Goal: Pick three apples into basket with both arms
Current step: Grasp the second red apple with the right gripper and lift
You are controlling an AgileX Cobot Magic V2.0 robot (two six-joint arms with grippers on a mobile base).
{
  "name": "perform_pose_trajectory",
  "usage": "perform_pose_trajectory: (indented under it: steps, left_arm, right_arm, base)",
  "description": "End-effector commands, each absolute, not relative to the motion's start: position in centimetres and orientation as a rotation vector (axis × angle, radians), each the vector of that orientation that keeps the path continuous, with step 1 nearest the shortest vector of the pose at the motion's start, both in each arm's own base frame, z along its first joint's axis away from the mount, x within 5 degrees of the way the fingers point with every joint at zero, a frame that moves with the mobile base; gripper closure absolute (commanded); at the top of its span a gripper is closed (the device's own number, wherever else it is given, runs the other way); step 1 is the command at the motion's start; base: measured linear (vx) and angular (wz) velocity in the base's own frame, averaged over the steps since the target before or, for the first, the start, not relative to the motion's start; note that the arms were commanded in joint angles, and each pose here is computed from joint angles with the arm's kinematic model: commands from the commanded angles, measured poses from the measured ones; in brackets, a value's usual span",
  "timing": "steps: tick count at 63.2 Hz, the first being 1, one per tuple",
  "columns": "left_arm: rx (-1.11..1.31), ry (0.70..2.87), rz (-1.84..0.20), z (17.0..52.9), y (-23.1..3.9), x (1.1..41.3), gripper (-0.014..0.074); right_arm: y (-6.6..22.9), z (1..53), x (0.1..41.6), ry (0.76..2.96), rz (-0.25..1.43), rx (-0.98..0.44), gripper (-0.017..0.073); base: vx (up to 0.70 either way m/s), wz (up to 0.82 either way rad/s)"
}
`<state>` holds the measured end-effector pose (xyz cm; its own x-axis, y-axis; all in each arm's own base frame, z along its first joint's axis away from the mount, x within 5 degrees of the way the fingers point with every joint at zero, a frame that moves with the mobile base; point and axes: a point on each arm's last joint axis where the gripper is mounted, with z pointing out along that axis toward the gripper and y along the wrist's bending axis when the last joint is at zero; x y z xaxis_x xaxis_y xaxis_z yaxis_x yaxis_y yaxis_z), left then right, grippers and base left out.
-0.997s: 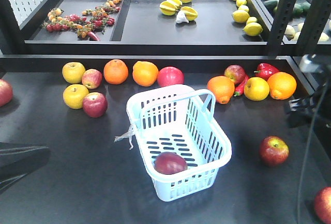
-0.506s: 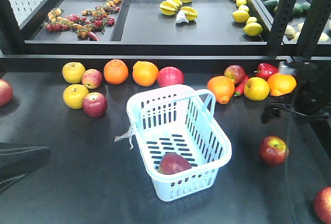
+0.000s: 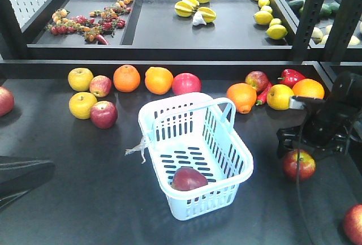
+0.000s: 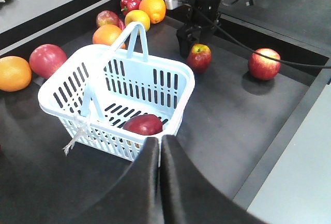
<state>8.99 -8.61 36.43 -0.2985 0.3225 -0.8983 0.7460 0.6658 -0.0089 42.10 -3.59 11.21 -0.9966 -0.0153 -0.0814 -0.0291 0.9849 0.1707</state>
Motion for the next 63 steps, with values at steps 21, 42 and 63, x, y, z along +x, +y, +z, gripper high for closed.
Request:
perform_pose_trajectory:
  steps: [21,42,63]
  left_arm:
    - [0.779,1.825,-0.569,37.7,-8.6,9.1,0.0601]
    - [0.777,1.824,-0.568,37.7,-8.6,9.1,0.0601]
    - [0.777,1.823,-0.568,37.7,-8.6,9.1,0.0601]
  right_arm:
    - [-3.9,12.8,42.7,3.0,0.219,-0.044,-0.0034]
    - [-3.9,15.1,42.0,3.017,0.222,-0.048,0.0361]
    - [-2.9,26.9,38.8,2.787,0.235,-0.145,0.0569]
  base:
    - [0.0,0.0]
    - [0.0,0.0]
    - [0.0,0.0]
